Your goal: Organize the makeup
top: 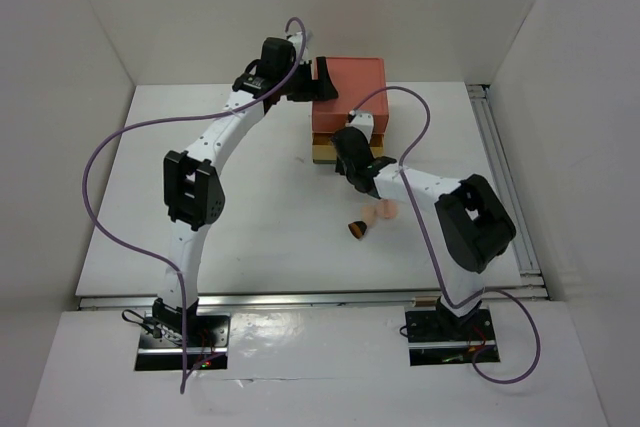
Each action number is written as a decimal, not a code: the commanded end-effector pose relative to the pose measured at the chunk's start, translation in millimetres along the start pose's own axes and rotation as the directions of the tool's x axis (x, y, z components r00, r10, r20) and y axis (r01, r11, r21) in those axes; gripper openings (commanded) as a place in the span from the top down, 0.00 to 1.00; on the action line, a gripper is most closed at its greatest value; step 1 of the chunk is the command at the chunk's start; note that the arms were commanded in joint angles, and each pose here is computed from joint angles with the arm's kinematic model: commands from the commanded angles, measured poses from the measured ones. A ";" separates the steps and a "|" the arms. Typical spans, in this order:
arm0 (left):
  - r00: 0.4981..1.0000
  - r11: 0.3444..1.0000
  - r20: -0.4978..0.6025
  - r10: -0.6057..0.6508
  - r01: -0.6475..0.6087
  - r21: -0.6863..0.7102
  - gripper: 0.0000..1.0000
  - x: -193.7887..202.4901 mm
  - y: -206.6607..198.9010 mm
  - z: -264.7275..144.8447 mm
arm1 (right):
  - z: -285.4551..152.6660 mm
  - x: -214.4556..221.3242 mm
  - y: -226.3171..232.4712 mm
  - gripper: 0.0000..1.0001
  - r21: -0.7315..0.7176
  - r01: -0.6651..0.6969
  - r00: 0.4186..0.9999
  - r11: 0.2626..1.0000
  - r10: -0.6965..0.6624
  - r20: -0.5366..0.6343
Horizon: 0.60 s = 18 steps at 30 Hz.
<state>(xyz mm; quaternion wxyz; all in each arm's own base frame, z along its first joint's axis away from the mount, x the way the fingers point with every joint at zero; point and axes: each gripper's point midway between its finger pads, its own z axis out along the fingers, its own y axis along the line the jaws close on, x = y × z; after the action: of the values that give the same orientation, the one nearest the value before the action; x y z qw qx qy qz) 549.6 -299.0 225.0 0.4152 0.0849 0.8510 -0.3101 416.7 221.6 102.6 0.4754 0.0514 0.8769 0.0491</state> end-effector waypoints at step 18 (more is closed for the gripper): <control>0.959 0.999 -0.282 -0.006 -0.007 -0.042 0.17 107.1 30.8 28.3 | 24.4 -96.5 0.9 0.43 -0.021 -0.185 0.938 0.982 0.183 0.295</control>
<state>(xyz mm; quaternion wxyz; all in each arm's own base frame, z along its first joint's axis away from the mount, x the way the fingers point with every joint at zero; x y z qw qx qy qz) 560.8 -303.9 224.9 0.4405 0.0921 0.8344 -0.3183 472.2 220.6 114.6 0.5275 0.1003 0.8416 0.0579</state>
